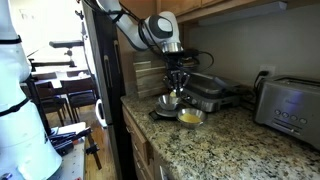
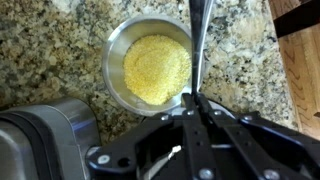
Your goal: Use the silver spoon to scoop out the contents in the right bowl into the left bowl
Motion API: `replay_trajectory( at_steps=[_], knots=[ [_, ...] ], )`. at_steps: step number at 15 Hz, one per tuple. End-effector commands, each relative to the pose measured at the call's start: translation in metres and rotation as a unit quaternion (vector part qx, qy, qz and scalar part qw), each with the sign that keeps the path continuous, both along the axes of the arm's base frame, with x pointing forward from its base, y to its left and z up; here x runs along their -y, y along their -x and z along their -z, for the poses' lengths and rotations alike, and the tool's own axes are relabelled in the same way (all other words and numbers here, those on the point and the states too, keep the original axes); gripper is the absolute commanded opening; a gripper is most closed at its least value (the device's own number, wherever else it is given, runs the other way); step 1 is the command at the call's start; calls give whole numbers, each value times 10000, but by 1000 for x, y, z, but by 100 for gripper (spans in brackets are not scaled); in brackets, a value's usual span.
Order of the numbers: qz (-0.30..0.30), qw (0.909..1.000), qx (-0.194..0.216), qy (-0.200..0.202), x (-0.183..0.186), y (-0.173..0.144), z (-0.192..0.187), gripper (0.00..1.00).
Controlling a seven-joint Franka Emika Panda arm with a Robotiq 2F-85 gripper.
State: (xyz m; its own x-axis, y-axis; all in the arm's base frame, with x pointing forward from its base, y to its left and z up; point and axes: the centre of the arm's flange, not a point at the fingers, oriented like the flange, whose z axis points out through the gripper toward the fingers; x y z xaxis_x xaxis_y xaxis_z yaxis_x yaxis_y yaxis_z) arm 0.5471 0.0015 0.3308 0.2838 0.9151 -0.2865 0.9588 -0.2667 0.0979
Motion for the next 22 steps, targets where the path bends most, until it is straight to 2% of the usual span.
replay_trajectory(
  at_steps=[1, 7, 12, 17, 22],
  knots=[
    [-390, 9987, -33, 326, -22, 20, -1, 4],
    [-969, 9895, 168, 1059, -56, 28, 11, 4],
    [-1180, 9803, 490, 1508, -73, 34, 17, 4],
    [-1256, 9665, 871, 2064, -66, 37, 33, 3],
    [-1275, 9590, 1137, 2261, -63, 44, 41, 3]
  ],
)
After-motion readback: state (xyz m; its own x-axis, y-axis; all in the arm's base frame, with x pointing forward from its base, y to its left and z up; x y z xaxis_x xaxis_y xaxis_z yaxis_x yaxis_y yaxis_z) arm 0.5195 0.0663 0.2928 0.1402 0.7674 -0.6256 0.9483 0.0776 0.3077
